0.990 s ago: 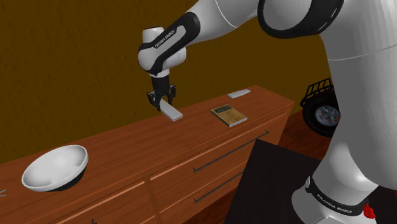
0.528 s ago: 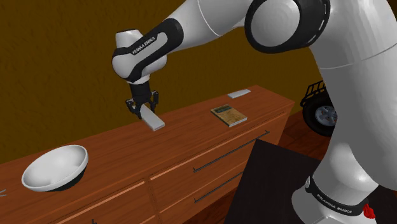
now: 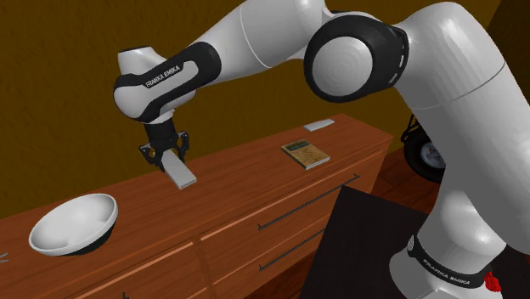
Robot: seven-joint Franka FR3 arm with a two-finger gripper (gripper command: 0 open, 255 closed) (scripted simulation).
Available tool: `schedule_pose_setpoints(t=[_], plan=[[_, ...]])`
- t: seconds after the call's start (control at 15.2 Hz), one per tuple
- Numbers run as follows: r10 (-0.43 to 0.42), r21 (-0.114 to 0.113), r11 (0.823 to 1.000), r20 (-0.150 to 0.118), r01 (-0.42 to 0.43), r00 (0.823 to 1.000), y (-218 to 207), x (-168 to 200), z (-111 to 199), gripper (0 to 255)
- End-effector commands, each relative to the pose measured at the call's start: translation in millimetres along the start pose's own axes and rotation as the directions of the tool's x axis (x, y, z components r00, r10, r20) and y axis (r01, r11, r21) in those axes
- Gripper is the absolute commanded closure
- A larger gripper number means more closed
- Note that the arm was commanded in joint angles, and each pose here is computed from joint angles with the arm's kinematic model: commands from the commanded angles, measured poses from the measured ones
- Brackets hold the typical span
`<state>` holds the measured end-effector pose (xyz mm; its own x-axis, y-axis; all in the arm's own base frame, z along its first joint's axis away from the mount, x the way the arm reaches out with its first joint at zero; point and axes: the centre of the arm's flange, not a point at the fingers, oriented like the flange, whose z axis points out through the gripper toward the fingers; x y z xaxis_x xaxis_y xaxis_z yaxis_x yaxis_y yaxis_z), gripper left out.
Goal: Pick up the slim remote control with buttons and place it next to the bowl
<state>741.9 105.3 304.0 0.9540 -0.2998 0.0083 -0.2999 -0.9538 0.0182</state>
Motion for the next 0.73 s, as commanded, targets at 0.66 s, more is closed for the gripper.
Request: schedule_pose_setpoints(t=[0.66], plan=[[0.001, 0.000, 1.000, -0.001, -0.001, 1.000, -2.9, -0.2, 62.2, 255]])
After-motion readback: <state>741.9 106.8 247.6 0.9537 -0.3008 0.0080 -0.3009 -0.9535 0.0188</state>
